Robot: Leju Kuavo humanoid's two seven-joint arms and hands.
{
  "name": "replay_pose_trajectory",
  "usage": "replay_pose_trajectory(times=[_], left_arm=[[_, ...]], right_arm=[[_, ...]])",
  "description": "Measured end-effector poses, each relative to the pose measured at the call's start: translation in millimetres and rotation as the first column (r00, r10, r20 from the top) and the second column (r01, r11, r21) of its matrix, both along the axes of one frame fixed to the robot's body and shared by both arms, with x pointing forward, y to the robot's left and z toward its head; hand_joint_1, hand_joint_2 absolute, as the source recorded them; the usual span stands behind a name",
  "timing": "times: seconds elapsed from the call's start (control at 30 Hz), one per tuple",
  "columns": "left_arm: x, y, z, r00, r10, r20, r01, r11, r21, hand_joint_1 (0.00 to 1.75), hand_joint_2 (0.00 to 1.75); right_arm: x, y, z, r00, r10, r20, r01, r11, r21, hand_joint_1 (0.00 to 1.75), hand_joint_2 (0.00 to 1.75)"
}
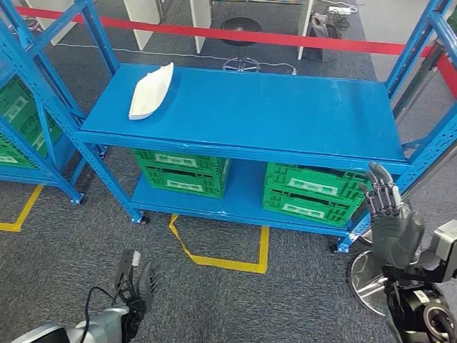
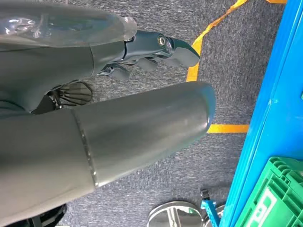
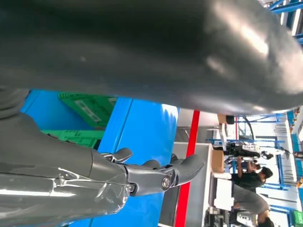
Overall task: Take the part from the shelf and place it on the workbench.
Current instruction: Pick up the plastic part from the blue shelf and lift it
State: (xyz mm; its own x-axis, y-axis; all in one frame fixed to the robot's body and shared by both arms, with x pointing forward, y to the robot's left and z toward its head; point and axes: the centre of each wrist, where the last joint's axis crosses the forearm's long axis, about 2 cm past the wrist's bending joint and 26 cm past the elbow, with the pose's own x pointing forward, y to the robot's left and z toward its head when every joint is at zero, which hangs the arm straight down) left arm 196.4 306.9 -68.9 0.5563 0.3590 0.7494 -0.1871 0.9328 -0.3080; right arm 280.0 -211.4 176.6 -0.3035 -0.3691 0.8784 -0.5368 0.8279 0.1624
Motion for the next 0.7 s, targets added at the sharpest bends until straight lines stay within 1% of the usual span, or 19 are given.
replay_pose_trajectory(times=[0.7], left_arm=[[0.1,0.1,0.1,1.0,-0.003,-0.002,0.003,1.0,0.001,0.0,0.0]], right_arm=[[-1.1,-2.8,-2.1,1.0,-0.004,-0.002,0.004,1.0,-0.012,0.0,0.0]])
